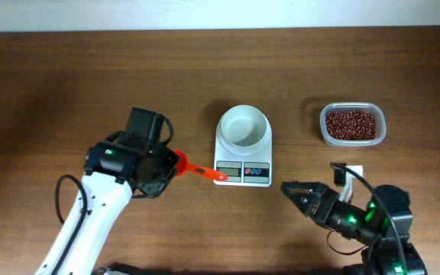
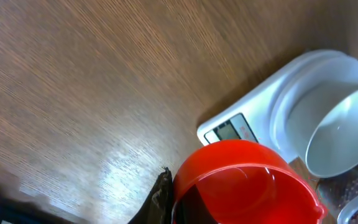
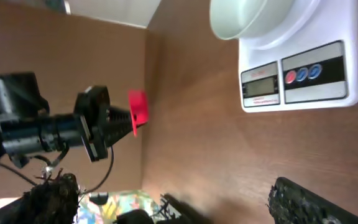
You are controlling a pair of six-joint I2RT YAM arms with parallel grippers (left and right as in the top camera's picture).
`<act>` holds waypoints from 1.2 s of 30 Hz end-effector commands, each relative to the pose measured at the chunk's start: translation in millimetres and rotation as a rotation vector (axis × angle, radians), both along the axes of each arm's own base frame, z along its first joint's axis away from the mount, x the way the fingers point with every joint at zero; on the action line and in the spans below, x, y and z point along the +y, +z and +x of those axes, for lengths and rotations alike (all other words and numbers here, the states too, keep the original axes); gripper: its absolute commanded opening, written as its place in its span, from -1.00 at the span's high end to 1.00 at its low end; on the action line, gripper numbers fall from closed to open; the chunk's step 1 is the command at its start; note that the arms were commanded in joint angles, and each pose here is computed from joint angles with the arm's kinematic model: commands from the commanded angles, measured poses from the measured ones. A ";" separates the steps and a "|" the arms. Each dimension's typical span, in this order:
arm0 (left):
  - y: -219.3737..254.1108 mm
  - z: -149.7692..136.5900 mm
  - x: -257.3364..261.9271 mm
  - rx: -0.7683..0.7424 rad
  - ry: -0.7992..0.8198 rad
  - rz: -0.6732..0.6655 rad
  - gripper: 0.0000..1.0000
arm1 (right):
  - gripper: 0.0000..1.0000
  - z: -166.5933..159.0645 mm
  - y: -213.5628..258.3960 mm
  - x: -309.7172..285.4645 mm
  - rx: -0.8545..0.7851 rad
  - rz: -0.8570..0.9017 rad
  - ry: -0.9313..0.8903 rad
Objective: Scoop and weigh 50g on scale
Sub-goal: 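Lift the scoop with the left gripper toward the approaching right gripper, then grasp the scoop handle with the right gripper and release the left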
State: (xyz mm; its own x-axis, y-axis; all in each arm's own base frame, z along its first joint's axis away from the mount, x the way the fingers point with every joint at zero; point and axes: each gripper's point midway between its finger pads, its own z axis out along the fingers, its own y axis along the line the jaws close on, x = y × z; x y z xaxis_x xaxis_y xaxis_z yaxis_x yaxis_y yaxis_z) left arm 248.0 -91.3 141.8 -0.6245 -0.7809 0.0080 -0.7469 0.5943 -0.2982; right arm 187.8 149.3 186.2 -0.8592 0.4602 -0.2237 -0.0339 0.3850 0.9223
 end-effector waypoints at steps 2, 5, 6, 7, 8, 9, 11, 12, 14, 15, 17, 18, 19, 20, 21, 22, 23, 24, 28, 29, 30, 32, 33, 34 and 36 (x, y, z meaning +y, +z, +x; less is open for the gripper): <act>1.5 -5.8 -14.4 0.000 -0.032 -0.014 1.00 | -0.97 5.3 7.6 13.5 -0.094 -0.057 0.021; 1.8 -10.5 -24.8 0.006 -0.062 -0.028 1.00 | -0.98 6.6 10.7 35.1 -0.142 -0.068 0.081; 2.1 -12.9 -29.3 0.016 -0.056 -0.043 1.00 | -0.98 9.3 10.0 45.4 -0.156 -0.074 0.101; 2.5 -14.4 -32.7 0.023 -0.054 -0.059 1.00 | -0.98 10.9 9.5 50.1 -0.162 -0.076 0.110; 3.5 -17.0 -38.4 0.043 -0.033 -0.096 1.00 | -0.98 13.0 8.7 62.1 -0.175 -0.072 0.140; 4.0 -17.8 -40.2 0.048 -0.031 -0.108 1.00 | -0.98 15.4 8.9 72.3 -0.190 -0.064 0.166; 4.0 -18.0 -40.6 0.049 -0.032 -0.110 1.00 | -0.93 21.5 10.3 89.1 -0.221 -0.041 0.200; 4.0 -18.0 -40.6 0.049 -0.032 -0.110 1.00 | -0.87 25.3 8.5 98.9 -0.220 -0.024 0.214; 4.0 -18.0 -40.5 0.049 -0.031 -0.109 1.00 | -0.74 31.5 -0.6 120.7 -0.192 0.017 0.243; 4.0 -18.0 -40.4 0.049 -0.031 -0.109 1.00 | -0.71 32.5 -2.1 126.9 -0.188 0.032 0.253; 3.9 -17.7 -39.8 0.047 -0.030 -0.105 1.00 | -0.58 32.4 2.5 143.5 -0.208 0.090 0.280; 3.8 -17.6 -39.8 0.047 -0.030 -0.105 1.00 | -0.54 31.1 5.0 148.5 -0.229 0.103 0.292; 3.6 -17.6 -39.9 0.048 -0.030 -0.105 1.00 | -0.52 30.1 4.2 150.8 -0.231 0.105 0.299; 3.4 -17.5 -39.9 0.049 -0.030 -0.105 1.00 | -0.50 30.2 3.0 150.9 -0.228 0.103 0.299; 3.1 -17.5 -39.7 0.050 -0.030 -0.104 1.00 | -0.46 30.3 2.9 151.0 -0.227 0.103 0.299; 2.6 -16.9 -38.3 0.047 -0.028 -0.095 1.00 | -0.40 30.3 2.9 151.0 -0.227 0.103 0.299; 1.2 -15.9 -34.7 0.041 -0.029 -0.072 1.00 | -0.34 30.2 2.9 151.0 -0.227 0.103 0.299; -0.3 -16.8 -32.0 0.046 -0.026 -0.056 1.00 | -0.32 30.2 2.9 151.0 -0.227 0.103 0.299; -4.8 -18.5 -29.8 0.068 -0.021 -0.040 1.00 | -0.17 30.1 2.9 151.0 -0.227 0.103 0.300; -7.0 -18.4 -30.0 0.077 -0.022 -0.037 1.00 | -0.13 30.1 2.9 151.0 -0.227 0.103 0.300; -9.8 -18.2 -30.0 0.088 -0.021 -0.032 1.00 | -0.10 29.6 2.8 151.4 -0.226 0.103 0.301; -16.5 -17.9 -30.3 0.115 -0.020 -0.023 1.00 | -0.05 26.7 2.7 153.5 -0.226 0.104 0.311; -19.1 -17.8 -30.3 0.125 -0.020 -0.019 1.00 | -0.02 26.6 2.0 153.4 -0.223 0.102 0.311; -20.8 -17.8 -30.4 0.132 -0.020 -0.017 1.00 | -0.01 26.7 1.0 153.2 -0.220 0.100 0.310; -21.0 -17.4 -30.3 0.132 -0.019 -0.016 1.00 | -0.01 26.5 -1.0 152.9 -0.212 0.094 0.310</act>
